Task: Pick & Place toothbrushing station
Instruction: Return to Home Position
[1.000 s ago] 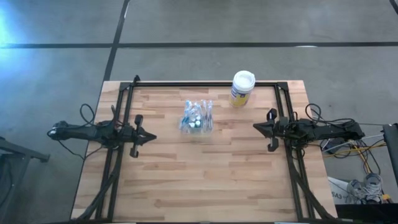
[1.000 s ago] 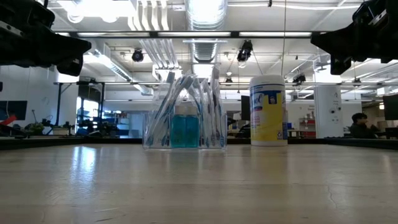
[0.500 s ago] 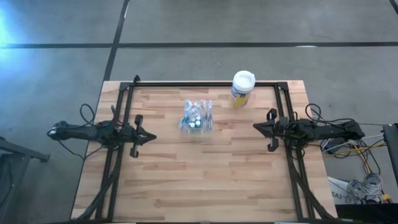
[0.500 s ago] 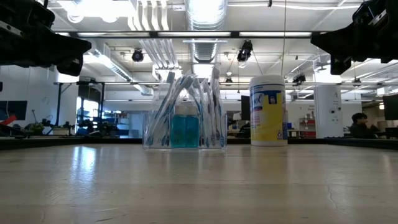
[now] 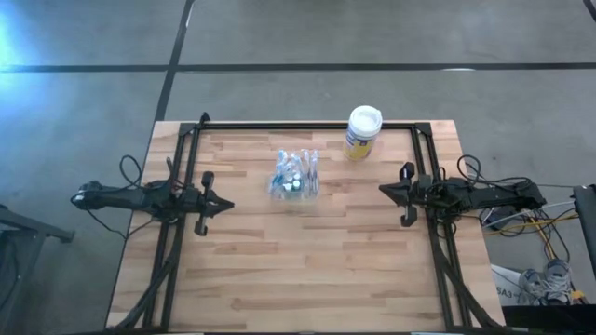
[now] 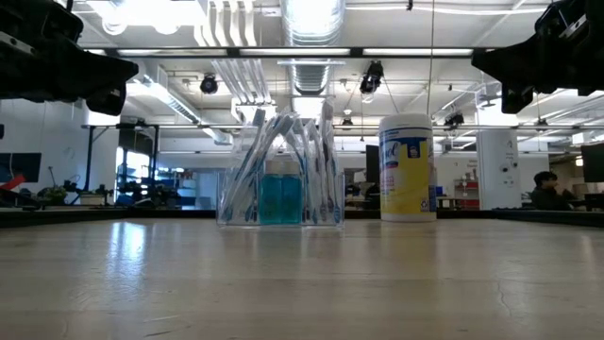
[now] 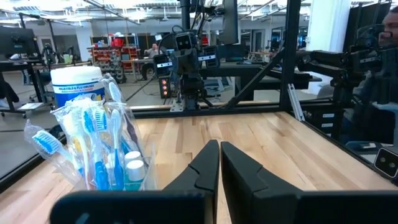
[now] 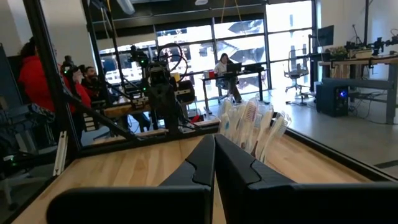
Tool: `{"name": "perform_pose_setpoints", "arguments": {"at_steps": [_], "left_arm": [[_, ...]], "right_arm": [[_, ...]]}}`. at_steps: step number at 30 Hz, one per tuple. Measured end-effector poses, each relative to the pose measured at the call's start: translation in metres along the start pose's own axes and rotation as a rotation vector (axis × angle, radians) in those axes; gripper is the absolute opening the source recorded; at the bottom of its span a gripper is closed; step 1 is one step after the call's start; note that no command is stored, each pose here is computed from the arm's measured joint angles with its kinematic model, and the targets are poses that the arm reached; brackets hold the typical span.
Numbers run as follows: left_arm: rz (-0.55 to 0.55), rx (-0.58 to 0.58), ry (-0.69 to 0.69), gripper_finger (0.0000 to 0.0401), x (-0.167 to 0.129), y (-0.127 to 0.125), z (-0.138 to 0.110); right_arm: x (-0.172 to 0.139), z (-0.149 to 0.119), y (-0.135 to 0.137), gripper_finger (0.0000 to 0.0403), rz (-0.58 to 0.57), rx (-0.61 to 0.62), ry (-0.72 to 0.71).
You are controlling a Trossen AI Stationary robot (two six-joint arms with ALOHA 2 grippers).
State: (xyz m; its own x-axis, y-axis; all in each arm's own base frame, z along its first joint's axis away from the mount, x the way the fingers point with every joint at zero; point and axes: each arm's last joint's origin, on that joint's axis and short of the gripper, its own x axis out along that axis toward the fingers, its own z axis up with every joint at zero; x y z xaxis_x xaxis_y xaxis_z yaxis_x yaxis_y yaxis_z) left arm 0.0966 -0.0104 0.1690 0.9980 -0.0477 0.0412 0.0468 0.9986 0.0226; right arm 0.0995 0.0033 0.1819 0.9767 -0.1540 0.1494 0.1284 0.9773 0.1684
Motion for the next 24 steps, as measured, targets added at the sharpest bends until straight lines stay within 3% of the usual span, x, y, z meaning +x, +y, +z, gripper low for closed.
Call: {"name": "perform_pose_setpoints", "arguments": {"at_steps": [24], "left_arm": [[-0.001,0.0,-0.001,0.0018,0.0,0.0,0.0001]], "right_arm": [[0.0,0.0,0.0,0.0008,0.0,0.0,0.0]]}}
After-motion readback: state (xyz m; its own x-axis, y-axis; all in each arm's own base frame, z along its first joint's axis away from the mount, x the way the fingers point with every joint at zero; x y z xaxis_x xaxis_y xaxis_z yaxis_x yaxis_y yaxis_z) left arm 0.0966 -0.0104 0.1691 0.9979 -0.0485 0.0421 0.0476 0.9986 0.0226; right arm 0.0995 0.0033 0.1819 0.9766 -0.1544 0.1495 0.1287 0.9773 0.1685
